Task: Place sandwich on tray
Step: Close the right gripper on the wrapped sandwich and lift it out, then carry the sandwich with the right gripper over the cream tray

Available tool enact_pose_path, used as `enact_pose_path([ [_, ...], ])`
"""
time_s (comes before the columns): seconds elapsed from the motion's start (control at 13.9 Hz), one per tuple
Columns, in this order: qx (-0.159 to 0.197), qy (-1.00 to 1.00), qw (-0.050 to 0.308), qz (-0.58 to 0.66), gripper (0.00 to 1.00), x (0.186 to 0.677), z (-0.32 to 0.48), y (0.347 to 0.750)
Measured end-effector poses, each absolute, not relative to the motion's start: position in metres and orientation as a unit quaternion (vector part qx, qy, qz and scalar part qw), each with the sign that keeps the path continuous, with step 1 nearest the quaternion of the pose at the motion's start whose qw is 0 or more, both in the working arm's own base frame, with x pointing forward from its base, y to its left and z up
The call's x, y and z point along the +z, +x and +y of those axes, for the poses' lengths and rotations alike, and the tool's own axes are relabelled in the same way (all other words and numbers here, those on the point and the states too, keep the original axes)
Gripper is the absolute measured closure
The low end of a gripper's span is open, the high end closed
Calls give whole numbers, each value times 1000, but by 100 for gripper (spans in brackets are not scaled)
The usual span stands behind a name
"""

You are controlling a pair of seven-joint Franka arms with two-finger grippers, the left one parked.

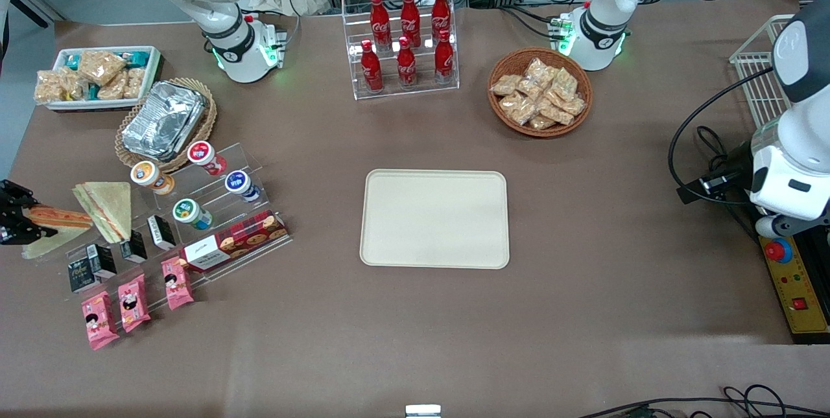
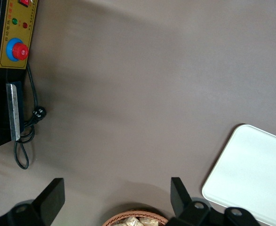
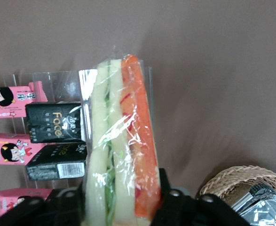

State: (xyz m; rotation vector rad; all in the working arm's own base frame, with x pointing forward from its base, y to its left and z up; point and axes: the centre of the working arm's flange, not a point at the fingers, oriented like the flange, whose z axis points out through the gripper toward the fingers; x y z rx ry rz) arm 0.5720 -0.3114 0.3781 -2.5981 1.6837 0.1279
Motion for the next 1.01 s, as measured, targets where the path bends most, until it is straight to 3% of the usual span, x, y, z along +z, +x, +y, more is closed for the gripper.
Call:
enact_pose_path([
  [0.43,26,-865,24,500,55,388,-308,579],
  [0.57,22,-880,26,475,64,401,-301,585],
  [1.01,44,-935,19,352,63,458,-247,608],
])
